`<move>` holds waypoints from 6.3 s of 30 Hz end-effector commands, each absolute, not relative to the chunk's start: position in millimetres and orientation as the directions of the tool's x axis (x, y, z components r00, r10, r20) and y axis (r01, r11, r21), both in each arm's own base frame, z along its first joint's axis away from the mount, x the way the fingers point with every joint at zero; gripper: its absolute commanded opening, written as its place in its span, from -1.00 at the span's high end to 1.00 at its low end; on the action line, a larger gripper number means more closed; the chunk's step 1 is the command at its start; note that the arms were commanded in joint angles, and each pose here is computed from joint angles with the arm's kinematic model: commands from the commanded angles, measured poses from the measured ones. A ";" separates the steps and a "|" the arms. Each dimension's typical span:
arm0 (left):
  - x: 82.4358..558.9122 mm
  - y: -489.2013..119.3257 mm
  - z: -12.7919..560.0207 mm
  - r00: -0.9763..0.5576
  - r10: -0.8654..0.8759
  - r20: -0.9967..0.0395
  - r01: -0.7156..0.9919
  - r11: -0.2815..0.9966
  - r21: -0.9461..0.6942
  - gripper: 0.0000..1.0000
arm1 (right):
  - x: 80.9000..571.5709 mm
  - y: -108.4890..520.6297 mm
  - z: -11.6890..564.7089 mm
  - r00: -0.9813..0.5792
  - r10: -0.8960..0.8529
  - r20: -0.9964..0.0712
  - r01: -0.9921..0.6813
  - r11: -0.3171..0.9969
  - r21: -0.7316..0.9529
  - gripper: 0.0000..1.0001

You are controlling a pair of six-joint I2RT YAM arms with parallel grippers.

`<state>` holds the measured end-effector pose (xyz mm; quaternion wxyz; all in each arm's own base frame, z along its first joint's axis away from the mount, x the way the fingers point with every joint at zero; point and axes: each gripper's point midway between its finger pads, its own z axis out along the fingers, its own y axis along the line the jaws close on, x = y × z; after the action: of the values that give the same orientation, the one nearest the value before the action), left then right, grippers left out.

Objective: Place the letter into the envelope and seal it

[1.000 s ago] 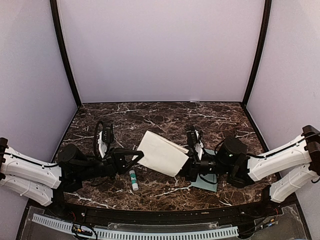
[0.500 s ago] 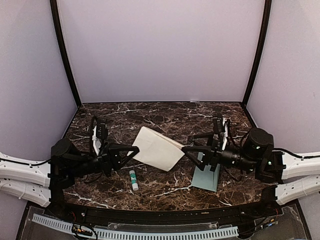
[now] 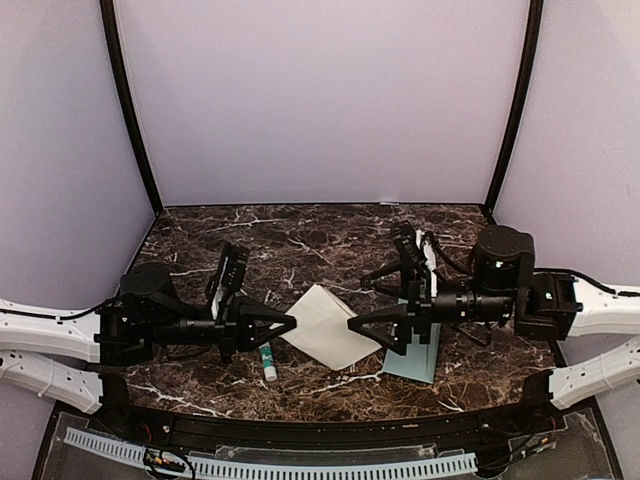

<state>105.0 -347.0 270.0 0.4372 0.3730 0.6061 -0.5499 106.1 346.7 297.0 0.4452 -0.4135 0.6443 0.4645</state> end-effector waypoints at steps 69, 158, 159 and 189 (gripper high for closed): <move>79.0 -351.4 293.1 -0.345 -0.089 -0.934 0.938 -0.072 -0.339 0.83 | 70.6 402.5 343.8 -0.369 0.018 -0.929 -0.920 -0.147 0.362 1.00; 246.9 -646.7 59.0 -0.506 0.336 -0.794 0.791 0.547 -0.273 0.02 | 243.2 134.0 287.3 -0.278 0.261 -0.924 -0.176 0.932 0.317 1.00; 244.7 -647.8 58.4 -0.501 0.341 -0.795 0.796 0.542 -0.269 0.17 | 243.1 134.2 286.6 -0.280 0.260 -0.924 -0.177 0.932 0.316 1.00; 141.4 -484.9 85.4 0.308 0.713 -0.630 0.937 -0.111 0.332 0.98 | 245.1 171.6 256.6 -0.373 0.181 -0.910 -0.297 0.906 0.302 1.00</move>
<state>163.8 -511.2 82.7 0.3417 0.6440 0.6562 -0.1948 243.7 159.5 258.9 0.5615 -0.0232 0.8048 0.1911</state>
